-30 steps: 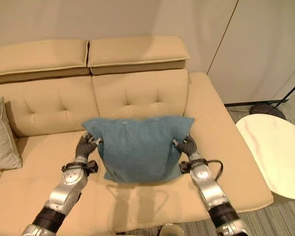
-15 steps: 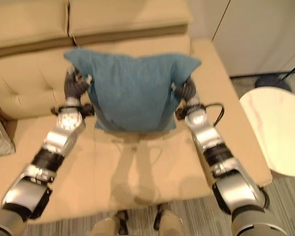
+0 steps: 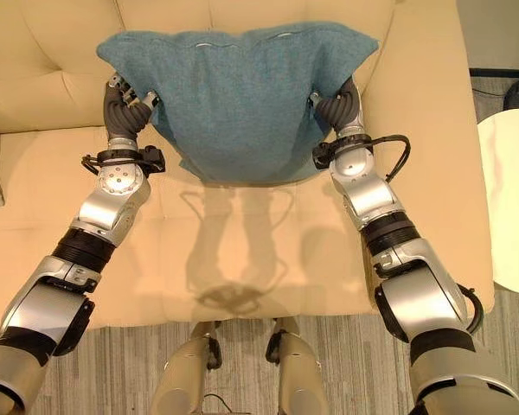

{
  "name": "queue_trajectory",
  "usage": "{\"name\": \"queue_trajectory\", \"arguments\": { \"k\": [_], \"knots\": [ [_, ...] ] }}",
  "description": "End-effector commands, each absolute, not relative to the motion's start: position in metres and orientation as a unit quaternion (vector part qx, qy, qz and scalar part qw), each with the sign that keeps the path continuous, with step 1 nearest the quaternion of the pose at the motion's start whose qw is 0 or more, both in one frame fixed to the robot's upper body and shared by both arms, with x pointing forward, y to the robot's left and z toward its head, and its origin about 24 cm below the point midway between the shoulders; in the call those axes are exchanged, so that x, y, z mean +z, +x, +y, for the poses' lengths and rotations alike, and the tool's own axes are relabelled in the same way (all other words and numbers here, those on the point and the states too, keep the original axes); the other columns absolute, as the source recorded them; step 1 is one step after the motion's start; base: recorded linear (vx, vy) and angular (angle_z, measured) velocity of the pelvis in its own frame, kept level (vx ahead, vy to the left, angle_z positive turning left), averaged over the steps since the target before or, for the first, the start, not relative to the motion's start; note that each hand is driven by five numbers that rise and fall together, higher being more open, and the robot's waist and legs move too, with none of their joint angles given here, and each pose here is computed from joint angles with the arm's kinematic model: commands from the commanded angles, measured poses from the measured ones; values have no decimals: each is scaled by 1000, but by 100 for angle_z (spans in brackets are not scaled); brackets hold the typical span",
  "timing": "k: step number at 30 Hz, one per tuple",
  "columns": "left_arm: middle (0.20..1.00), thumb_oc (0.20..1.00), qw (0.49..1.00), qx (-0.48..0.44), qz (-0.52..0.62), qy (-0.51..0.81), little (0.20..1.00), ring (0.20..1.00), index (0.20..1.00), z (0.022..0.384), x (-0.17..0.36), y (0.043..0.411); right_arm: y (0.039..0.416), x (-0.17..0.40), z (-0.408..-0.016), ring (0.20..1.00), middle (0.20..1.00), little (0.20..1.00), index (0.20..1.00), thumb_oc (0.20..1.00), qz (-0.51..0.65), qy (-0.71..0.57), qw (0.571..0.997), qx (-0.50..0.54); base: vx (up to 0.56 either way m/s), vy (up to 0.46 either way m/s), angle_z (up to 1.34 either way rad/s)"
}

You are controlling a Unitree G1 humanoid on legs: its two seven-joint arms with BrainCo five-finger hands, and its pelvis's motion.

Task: Pick up all the scattered cushions and arrange them neatly on the sofa.

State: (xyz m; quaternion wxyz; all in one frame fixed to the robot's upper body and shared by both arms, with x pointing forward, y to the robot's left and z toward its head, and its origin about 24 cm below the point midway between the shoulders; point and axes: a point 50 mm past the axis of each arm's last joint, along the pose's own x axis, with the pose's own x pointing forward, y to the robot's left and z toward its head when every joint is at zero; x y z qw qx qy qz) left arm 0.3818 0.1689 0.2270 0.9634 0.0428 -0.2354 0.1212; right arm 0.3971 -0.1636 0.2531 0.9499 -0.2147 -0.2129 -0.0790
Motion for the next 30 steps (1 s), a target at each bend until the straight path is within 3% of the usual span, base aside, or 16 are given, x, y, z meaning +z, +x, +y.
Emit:
{"name": "queue_trajectory", "arguments": {
  "k": [1,3,4,5,6,11,18,30],
  "knots": [
    [200,200,938,52,-339,45,200,200,200,134,269,372,384,306,-97,200,200,200,200,200,-340,-220,914,14,-8,-25,20],
    [200,200,941,54,-328,56,200,200,200,133,267,377,390,302,-98,200,200,200,200,200,-323,-242,915,7,-2,-16,6],
    [200,200,942,56,-327,60,200,200,200,132,270,379,392,302,-99,438,438,438,438,438,-317,-249,915,2,-15,-31,1],
    [567,567,942,64,-324,62,567,567,567,132,272,382,396,301,-101,1000,1000,1000,1000,1000,-307,-253,918,-5,0,0,0],
    [1000,1000,942,66,-324,65,1000,1000,1000,130,276,385,399,302,-103,1000,1000,1000,1000,1000,-300,-264,917,-11,0,0,0],
    [1000,1000,925,72,-358,106,1000,1000,1000,123,322,390,412,314,-116,1000,1000,1000,1000,1000,-265,-335,903,-47,-5,-1,1],
    [1000,1000,911,124,-353,171,1000,1000,1000,149,347,395,416,324,-145,1000,1000,1000,1000,1000,-250,-372,888,-108,1,1,-1],
    [1000,1000,905,264,-290,165,1000,1000,1000,258,338,386,403,344,-215,1000,1000,1000,1000,1000,-249,-379,858,-243,2,5,-1]
  ]
}}
